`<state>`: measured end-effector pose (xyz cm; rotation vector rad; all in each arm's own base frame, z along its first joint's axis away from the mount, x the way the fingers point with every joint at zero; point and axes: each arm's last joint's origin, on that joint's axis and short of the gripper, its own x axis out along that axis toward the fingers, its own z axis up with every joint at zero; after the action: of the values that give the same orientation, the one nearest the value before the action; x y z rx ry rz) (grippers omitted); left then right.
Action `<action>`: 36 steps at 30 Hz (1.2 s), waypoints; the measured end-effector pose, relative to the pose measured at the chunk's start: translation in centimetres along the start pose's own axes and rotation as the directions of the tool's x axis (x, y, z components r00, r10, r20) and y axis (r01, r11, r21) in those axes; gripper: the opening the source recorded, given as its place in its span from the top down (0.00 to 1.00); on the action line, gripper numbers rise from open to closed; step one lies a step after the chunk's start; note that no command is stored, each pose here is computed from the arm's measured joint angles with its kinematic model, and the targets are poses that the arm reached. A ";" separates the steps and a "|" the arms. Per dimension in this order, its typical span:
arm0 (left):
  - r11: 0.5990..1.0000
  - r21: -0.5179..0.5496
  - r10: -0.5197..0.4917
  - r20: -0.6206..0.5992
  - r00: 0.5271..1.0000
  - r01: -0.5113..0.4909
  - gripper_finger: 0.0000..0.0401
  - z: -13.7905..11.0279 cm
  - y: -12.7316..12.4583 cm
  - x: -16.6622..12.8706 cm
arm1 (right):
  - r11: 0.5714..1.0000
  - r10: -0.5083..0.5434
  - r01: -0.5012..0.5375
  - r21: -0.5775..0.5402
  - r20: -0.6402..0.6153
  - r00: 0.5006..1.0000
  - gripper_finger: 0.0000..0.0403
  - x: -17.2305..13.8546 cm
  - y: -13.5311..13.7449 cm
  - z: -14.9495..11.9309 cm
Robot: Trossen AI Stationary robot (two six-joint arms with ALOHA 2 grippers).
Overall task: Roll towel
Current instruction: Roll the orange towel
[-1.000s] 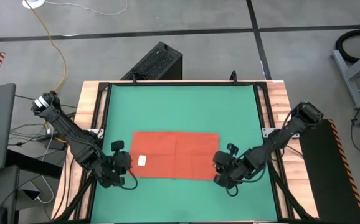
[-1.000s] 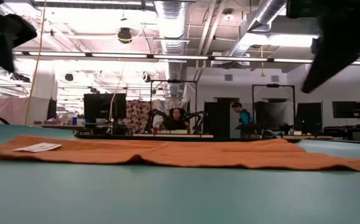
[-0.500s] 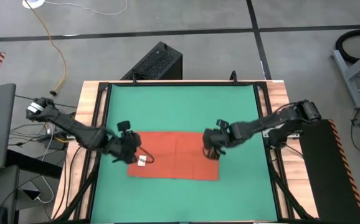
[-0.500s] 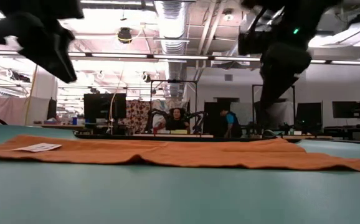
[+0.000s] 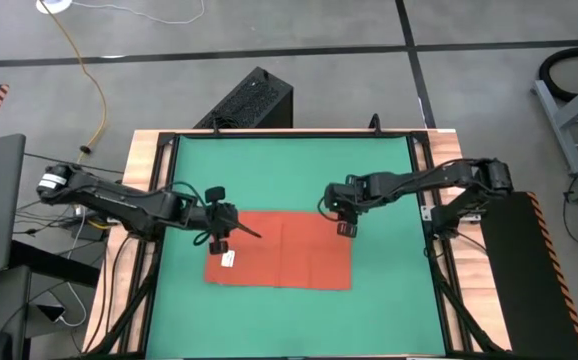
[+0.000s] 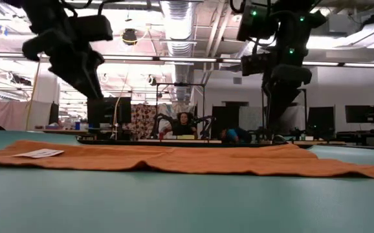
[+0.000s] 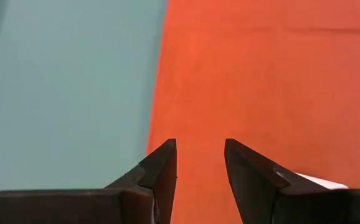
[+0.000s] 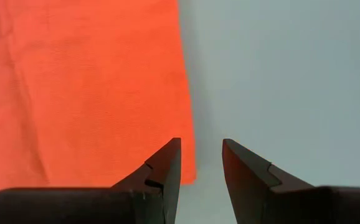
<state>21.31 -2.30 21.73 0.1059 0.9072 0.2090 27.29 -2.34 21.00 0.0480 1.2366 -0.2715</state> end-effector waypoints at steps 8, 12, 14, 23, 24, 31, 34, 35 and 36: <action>0.994 -0.075 -0.080 0.000 0.997 0.080 0.69 -2.2 -0.5 1.7 | 0.998 0.068 -0.067 -0.014 0.117 0.991 0.74 -0.1 1.0 1.0; 0.991 -0.118 -0.074 -0.035 0.997 0.070 0.70 -2.9 -0.5 2.0 | 0.998 0.069 -0.067 -0.021 0.116 0.991 0.92 0.7 1.6 0.3; 0.990 -0.129 -0.069 -0.057 0.996 0.062 0.75 -3.3 -0.5 2.1 | 0.998 0.066 -0.066 -0.006 0.111 0.992 0.97 1.2 1.6 -0.2; 0.981 -0.181 0.046 -0.115 0.992 -0.067 0.98 -5.3 0.6 3.2 | 0.997 0.071 -0.075 0.027 0.128 0.989 0.98 2.8 1.9 -1.5; 0.979 -0.189 0.055 -0.123 0.991 -0.078 0.98 -5.5 0.9 3.4 | 0.997 0.071 -0.076 0.028 0.129 0.989 0.99 2.8 1.9 -1.5; 0.963 -0.248 0.058 -0.172 0.983 -0.100 1.00 -6.8 2.7 4.4 | 0.996 0.072 -0.078 0.035 0.141 0.987 0.98 2.8 1.9 -1.4; 0.959 -0.256 0.079 -0.176 0.981 -0.123 1.00 -7.0 3.5 4.7 | 0.996 0.073 -0.080 0.036 0.156 0.985 0.98 2.7 2.0 -1.2; 0.957 -0.258 0.085 -0.173 0.981 -0.129 1.00 -6.9 3.7 4.9 | 0.996 0.073 -0.080 0.037 0.161 0.984 0.98 2.7 2.0 -1.2; 0.957 -0.261 0.086 -0.167 0.982 -0.128 1.00 -6.8 4.0 5.1 | 0.996 0.074 -0.080 0.035 0.164 0.984 0.98 2.7 2.0 -1.1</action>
<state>18.45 2.76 14.34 -0.1169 1.0189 0.4460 27.51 -0.71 17.85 0.1071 1.0640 -0.2290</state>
